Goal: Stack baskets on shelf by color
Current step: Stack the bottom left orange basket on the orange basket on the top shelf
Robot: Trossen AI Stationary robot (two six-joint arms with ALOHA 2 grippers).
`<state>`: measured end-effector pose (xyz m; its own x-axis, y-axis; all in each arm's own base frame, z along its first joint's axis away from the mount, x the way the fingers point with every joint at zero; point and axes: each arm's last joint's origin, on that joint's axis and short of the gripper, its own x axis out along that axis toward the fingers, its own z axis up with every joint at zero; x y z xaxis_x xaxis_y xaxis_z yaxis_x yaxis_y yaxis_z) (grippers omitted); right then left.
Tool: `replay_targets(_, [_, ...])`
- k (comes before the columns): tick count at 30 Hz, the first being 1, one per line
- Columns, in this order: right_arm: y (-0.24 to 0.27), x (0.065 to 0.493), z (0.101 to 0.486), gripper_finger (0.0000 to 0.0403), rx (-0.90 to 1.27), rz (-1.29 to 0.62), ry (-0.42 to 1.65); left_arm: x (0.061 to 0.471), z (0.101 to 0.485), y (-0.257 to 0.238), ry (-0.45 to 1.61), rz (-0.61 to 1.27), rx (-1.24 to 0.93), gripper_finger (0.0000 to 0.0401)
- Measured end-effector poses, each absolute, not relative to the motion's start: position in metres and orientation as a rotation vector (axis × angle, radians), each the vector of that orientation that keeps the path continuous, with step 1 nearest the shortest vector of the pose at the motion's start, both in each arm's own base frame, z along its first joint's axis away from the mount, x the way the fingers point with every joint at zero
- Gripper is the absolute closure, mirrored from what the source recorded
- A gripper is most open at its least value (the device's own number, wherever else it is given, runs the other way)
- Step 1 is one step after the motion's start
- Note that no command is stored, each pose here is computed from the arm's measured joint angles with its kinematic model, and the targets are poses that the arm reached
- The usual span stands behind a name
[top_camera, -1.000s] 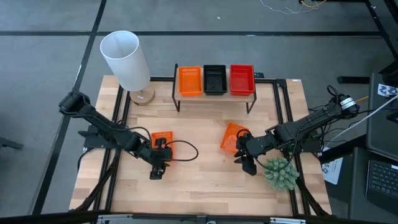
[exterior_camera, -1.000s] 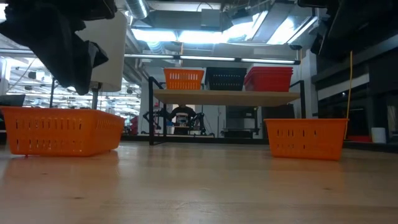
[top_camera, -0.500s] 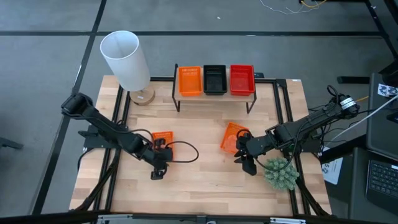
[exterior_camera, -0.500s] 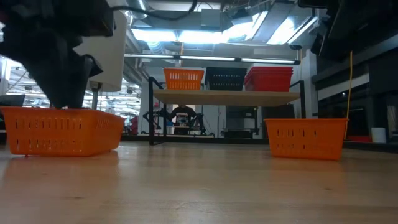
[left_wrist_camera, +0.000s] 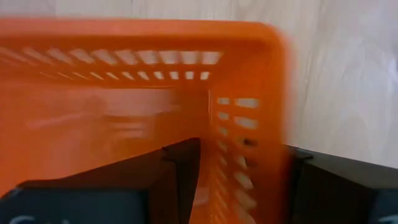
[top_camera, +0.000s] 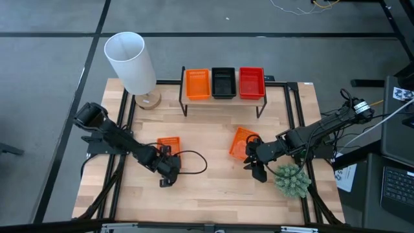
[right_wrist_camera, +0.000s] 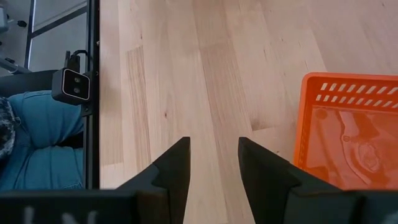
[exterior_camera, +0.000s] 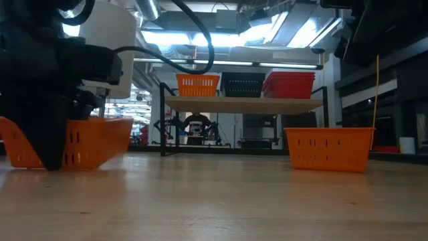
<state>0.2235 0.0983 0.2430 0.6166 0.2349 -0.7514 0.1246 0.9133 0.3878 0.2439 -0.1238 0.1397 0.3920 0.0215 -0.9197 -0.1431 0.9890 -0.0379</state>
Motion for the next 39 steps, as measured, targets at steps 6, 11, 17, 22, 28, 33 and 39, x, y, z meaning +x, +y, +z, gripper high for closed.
replay_targets(6, [0.098,0.224,0.243,0.0270,0.430,0.066,0.911,0.245,0.138,-0.124,1.159,0.127,-0.128,0.0277])
replay_targets(11, [0.098,0.224,0.243,0.0270,0.431,0.066,0.912,0.245,0.138,-0.124,1.150,0.139,-0.119,0.0277])
replay_targets(17, [0.098,0.224,0.243,0.0270,0.430,0.066,0.911,0.245,0.138,-0.123,1.146,0.148,-0.112,0.0279])
replay_targets(22, [0.098,0.224,0.243,0.0270,0.430,0.066,0.911,0.245,0.138,-0.123,1.147,0.148,-0.102,0.0307])
replay_targets(28, [0.098,0.224,0.243,0.0269,0.430,0.066,0.911,0.245,0.138,-0.123,1.140,0.159,-0.101,0.0389])
replay_targets(33, [0.098,0.224,0.243,0.0269,0.430,0.067,0.912,0.247,0.141,-0.124,1.134,0.154,-0.097,0.0399])
replay_targets(39, [0.098,0.224,0.243,0.0269,0.430,0.067,0.912,0.265,0.164,-0.134,1.072,0.023,-0.035,0.0401])
